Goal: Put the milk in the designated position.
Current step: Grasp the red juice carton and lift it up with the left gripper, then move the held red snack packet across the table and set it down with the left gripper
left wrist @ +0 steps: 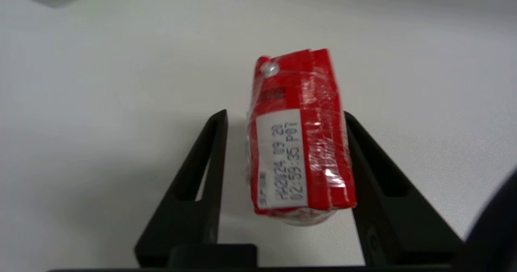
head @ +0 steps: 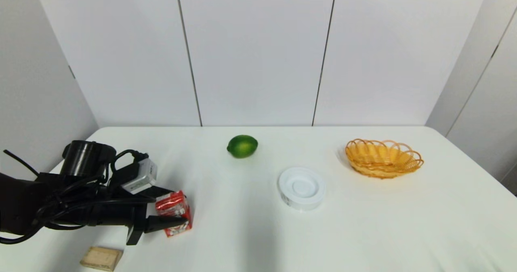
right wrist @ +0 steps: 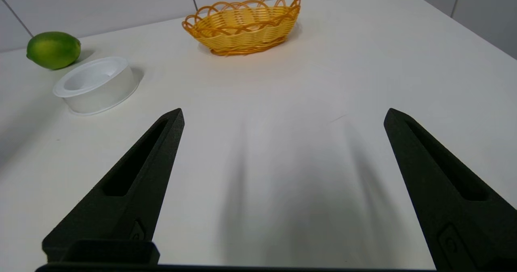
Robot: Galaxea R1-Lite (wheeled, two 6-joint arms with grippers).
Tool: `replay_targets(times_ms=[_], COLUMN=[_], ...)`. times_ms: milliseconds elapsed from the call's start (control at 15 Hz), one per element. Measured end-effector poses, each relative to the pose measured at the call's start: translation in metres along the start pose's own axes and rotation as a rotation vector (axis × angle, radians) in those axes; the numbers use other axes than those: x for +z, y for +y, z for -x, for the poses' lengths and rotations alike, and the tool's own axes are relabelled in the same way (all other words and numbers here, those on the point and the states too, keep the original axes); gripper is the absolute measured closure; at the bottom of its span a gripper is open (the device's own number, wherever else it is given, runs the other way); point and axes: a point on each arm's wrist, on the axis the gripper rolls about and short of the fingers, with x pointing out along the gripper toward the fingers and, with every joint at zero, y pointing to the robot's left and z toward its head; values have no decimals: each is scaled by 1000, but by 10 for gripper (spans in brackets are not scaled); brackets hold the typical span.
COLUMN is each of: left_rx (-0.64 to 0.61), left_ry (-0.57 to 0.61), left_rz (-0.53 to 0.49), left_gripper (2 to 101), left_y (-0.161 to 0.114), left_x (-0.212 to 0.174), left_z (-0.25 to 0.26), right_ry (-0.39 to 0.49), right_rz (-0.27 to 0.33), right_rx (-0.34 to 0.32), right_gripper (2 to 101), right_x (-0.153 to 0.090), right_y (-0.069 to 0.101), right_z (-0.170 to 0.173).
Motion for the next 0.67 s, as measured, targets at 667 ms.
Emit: replay_targets(times_ms=[667], left_rx=[-17], left_ry=[-39], left_rz=[53], left_gripper=[796], left_y=[25], left_x=[55], left_z=[-5], right_ry=[0], right_rz=[0], right_rx=[0], right_gripper=[43], right_x=[0], right_y=[0], right_z=[0])
